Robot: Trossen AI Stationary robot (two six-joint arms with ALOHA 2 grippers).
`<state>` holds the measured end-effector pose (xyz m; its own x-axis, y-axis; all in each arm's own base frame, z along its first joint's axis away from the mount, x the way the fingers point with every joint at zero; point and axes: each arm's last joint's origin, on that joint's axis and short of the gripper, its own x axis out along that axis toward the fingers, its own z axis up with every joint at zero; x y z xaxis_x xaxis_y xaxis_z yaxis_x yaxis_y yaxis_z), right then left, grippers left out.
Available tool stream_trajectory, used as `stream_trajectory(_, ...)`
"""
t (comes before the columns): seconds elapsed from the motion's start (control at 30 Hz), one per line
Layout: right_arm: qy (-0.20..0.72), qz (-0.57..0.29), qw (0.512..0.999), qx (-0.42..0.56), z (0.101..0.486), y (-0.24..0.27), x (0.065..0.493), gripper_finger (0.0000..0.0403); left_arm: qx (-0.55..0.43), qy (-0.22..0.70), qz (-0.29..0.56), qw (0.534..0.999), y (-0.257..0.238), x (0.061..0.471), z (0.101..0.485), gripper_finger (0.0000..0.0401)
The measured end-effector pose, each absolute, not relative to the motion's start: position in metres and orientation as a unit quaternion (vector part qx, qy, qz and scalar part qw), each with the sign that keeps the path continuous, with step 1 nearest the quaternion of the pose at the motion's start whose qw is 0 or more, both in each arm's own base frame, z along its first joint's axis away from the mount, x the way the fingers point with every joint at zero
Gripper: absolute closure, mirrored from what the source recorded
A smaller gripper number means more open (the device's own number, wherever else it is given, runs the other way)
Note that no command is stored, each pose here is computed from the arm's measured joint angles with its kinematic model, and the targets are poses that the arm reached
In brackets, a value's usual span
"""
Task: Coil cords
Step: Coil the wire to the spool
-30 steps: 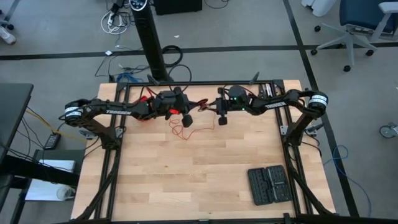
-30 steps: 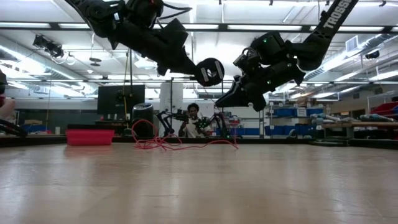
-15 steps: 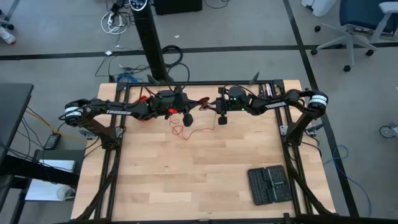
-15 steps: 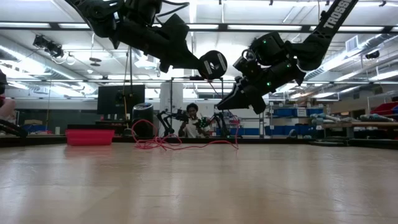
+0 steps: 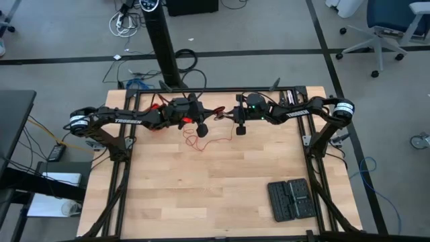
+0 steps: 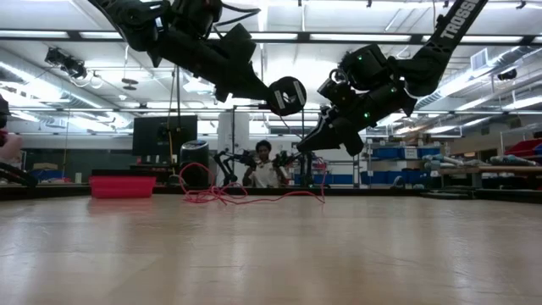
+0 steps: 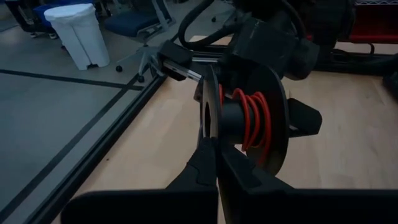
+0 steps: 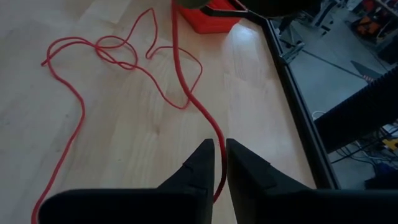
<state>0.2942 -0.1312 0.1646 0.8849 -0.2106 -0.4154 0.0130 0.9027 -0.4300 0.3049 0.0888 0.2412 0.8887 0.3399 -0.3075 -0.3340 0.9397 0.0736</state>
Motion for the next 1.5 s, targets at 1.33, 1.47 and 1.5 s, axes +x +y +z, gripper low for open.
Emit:
stream_trajectory(1.33, 0.137, -0.107, 0.979, -0.107, 0.236, -0.119, 0.306, 0.0401, 0.082, 0.276, 0.247, 0.925, 0.092, 0.295, 0.225, 0.0400)
stream_trajectory(1.47, 0.134, -0.087, 0.983, -0.088, 0.242, -0.108, 0.328, 0.0401, 0.062, 0.261, 0.268, 0.925, 0.092, 0.296, 0.228, 0.0400)
stream_trajectory(1.5, 0.135, -0.091, 0.983, -0.089, 0.244, -0.106, 0.333, 0.0401, 0.055, 0.257, 0.272, 0.926, 0.093, 0.297, 0.229, 0.0400)
